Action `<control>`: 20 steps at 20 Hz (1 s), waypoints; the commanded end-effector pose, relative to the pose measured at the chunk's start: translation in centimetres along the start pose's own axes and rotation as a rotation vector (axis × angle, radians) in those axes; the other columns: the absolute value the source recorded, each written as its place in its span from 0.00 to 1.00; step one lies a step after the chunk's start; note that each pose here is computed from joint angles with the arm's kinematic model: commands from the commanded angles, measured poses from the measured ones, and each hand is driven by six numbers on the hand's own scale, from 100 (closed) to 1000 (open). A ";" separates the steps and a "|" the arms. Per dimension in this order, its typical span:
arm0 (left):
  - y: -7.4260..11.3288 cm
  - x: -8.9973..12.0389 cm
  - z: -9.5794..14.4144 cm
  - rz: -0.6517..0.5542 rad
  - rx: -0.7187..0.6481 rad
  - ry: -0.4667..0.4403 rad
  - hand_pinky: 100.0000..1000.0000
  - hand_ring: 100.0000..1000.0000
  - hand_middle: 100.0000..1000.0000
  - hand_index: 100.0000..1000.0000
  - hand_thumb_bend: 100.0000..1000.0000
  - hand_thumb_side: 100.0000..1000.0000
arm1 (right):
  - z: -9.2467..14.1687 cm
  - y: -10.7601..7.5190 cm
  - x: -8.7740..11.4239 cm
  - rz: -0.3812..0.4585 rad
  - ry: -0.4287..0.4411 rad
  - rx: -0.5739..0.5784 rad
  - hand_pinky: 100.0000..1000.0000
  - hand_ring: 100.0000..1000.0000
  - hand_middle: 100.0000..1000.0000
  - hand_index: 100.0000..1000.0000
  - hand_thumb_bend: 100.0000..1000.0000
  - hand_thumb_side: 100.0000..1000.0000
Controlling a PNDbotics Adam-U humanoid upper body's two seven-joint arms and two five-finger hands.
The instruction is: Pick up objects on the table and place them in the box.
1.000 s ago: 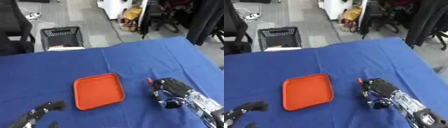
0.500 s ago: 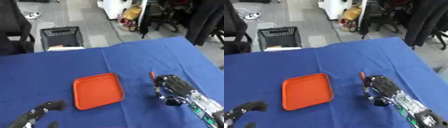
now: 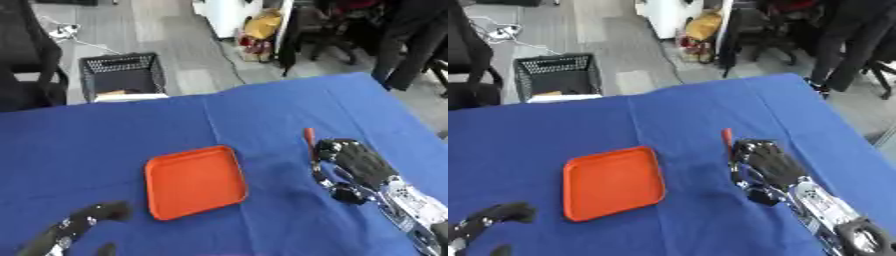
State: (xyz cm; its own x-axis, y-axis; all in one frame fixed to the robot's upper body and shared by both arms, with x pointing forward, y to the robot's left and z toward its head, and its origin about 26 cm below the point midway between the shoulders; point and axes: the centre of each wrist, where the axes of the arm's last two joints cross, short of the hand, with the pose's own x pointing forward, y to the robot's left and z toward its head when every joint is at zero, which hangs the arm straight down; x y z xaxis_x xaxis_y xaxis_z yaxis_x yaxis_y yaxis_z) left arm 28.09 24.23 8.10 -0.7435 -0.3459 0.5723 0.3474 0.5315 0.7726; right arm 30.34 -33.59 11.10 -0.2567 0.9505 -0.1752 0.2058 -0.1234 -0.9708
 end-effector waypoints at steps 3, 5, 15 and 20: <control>0.5 0.2 -0.2 -0.017 0.006 -0.010 0.90 0.78 0.85 1.00 0.00 0.68 | -0.6 -4.5 0.9 0.020 -0.059 -0.109 0.60 0.69 0.63 0.37 0.11 0.00; 0.4 0.2 -0.2 -0.016 0.005 -0.010 0.90 0.78 0.85 1.00 0.00 0.68 | -0.9 -5.6 1.5 0.012 -0.091 -0.129 0.60 0.69 0.63 0.37 0.11 0.00; 0.3 0.2 -0.3 -0.008 -0.001 -0.018 0.90 0.78 0.85 1.00 0.00 0.68 | -5.1 -8.0 4.3 0.025 -0.299 -0.150 0.60 0.70 0.64 0.37 0.15 0.00; 0.3 0.3 -0.4 -0.003 -0.002 -0.024 0.90 0.78 0.85 1.00 0.00 0.68 | -7.1 -7.8 5.5 0.034 -0.366 -0.137 0.60 0.70 0.64 0.36 0.14 0.00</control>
State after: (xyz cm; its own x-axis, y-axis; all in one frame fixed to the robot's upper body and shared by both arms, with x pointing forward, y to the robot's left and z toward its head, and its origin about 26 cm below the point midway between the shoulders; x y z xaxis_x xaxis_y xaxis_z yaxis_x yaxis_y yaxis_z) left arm 28.09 24.20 8.08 -0.7435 -0.3424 0.5744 0.3506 0.5318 0.7709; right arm 33.75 -25.45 18.39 -0.5574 0.7894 -0.2571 0.3243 -0.0780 -0.9427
